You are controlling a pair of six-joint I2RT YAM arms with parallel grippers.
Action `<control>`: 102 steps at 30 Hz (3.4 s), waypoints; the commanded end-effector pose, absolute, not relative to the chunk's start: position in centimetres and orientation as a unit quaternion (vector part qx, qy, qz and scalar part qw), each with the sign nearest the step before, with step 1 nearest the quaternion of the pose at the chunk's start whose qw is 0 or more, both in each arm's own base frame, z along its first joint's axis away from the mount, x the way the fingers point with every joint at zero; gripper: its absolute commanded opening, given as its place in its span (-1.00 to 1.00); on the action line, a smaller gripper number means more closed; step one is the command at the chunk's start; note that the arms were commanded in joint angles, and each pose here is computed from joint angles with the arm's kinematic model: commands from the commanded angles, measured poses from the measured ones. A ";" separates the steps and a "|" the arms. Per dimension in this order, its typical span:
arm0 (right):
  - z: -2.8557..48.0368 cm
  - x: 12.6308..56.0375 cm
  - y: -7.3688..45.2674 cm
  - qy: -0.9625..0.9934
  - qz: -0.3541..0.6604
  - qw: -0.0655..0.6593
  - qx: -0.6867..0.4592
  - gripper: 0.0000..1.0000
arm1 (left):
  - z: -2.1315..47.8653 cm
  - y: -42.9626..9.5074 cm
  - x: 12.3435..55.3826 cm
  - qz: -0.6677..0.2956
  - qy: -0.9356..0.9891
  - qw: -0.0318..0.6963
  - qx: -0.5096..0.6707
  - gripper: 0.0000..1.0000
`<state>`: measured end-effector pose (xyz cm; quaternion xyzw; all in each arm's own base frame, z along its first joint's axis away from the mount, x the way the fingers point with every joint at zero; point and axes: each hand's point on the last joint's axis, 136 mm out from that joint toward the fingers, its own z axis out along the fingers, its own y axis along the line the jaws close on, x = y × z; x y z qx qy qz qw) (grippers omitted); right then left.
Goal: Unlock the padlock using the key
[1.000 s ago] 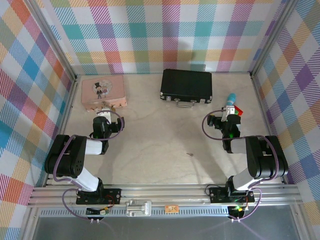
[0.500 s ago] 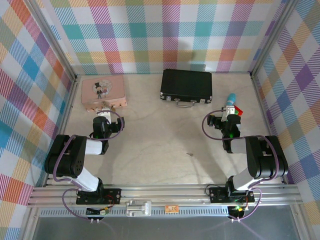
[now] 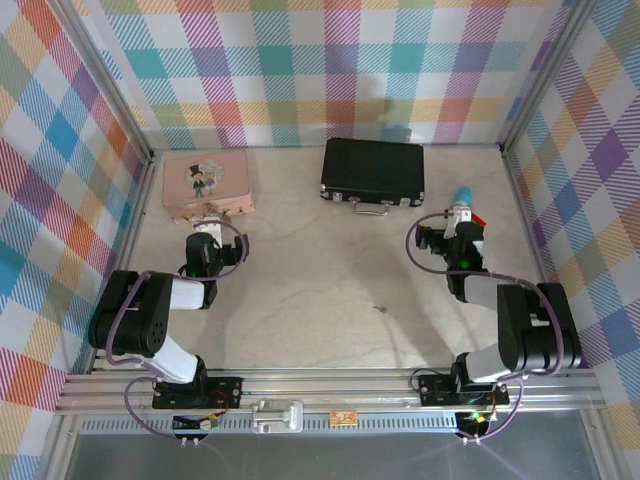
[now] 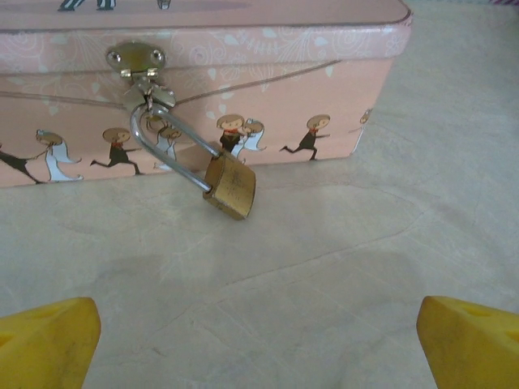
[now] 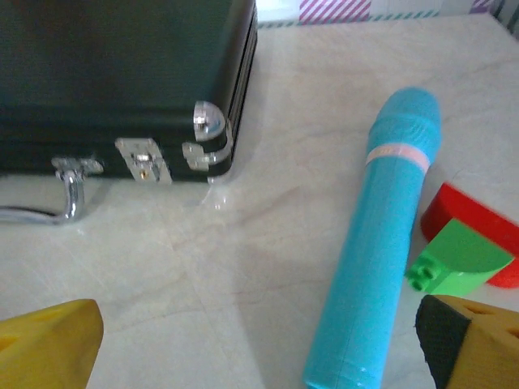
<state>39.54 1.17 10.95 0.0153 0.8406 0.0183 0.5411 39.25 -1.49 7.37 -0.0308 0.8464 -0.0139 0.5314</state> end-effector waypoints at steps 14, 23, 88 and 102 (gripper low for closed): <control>13.0 30.5 12.5 0.959 0.156 0.233 0.035 0.43 | 16.9 -3.5 39.3 -0.121 0.908 0.360 -0.176 0.95; 9.9 21.1 15.6 0.993 0.054 0.091 -0.043 0.11 | 18.4 -12.0 39.6 -0.257 0.857 0.388 -0.221 0.90; 14.4 28.0 23.7 0.919 0.361 0.136 -0.076 -1.00 | 16.1 -29.0 36.0 -0.451 0.828 0.212 -0.257 0.87; 17.4 31.6 26.9 0.878 0.437 0.174 -0.090 -1.00 | 15.4 -35.2 35.9 -0.552 0.702 0.033 -0.450 0.75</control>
